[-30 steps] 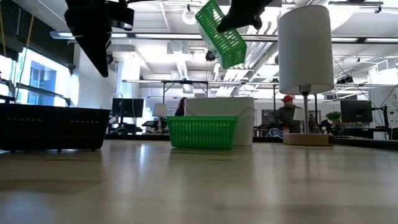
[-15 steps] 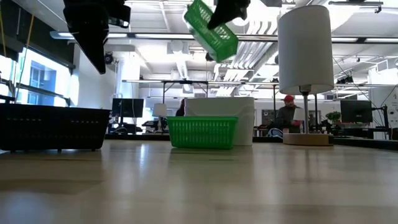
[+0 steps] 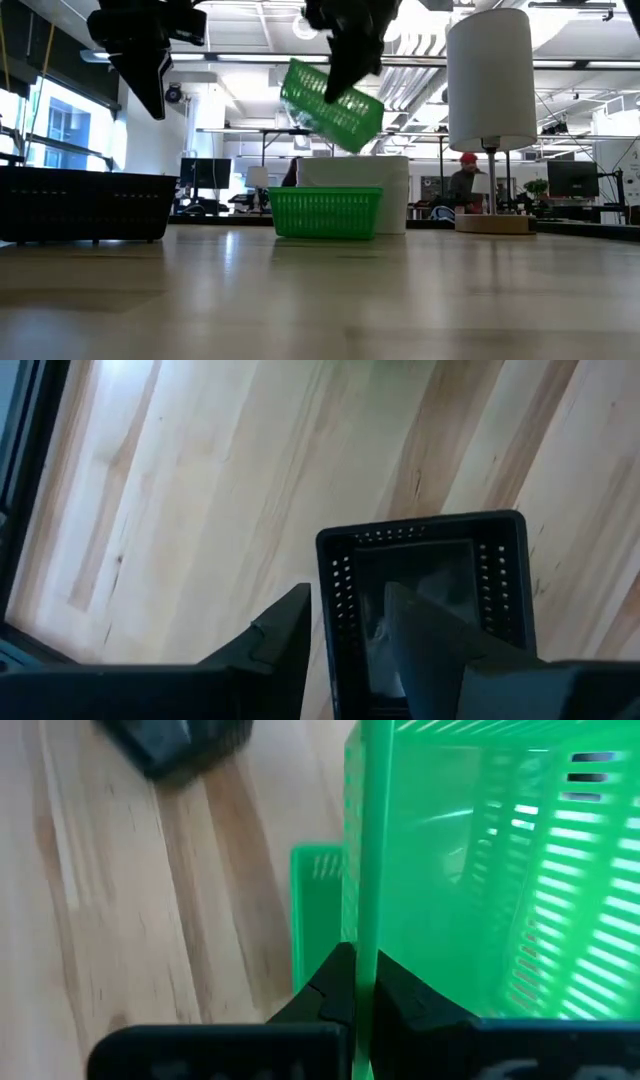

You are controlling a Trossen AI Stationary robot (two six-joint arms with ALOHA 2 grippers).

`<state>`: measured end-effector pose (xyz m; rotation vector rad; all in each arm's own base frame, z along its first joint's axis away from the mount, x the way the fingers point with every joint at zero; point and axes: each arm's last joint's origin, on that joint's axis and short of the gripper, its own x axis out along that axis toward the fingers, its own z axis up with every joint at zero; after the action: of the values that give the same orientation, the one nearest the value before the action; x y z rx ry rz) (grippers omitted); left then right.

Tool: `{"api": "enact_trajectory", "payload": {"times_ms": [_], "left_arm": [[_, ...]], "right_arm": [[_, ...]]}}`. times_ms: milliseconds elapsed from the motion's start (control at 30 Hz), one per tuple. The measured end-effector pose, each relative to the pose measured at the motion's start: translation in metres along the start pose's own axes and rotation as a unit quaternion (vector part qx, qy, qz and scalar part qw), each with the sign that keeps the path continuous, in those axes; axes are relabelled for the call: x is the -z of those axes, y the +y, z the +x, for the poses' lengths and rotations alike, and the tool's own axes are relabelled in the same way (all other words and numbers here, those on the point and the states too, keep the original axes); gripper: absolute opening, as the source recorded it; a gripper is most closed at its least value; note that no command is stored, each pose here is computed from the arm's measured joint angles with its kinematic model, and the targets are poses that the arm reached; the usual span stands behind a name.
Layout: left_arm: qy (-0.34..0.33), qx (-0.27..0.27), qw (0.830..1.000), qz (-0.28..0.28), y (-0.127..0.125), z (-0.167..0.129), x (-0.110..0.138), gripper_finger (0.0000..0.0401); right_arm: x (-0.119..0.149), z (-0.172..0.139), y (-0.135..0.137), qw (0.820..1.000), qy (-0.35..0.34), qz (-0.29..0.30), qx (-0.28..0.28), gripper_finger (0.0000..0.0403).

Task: Stack baskets by color
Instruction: Stack the right green bin on the green bins

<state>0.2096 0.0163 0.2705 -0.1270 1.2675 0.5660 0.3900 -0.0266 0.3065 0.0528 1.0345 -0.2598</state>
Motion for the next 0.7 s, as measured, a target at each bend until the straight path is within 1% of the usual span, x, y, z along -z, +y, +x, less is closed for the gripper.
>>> {"api": "enact_trajectory", "payload": {"times_ms": [233, 567, 700], "left_arm": [[0.000, -0.001, 1.000, 0.008, 0.000, 0.000, 0.000, 0.0117], [0.000, -0.001, 1.000, 0.008, 0.000, 0.000, 0.000, 0.0117], [0.000, -0.002, 1.000, 0.008, 0.000, 0.000, 0.000, 0.0117]], "right_arm": [[0.005, 0.026, 0.006, 0.998, 0.048, 0.003, -0.028, 0.0000], [0.010, 0.048, 0.011, 0.996, 0.086, -0.007, -0.022, 0.0000], [0.014, 0.060, 0.012, 0.994, 0.107, -0.022, -0.018, 0.0000]]}}
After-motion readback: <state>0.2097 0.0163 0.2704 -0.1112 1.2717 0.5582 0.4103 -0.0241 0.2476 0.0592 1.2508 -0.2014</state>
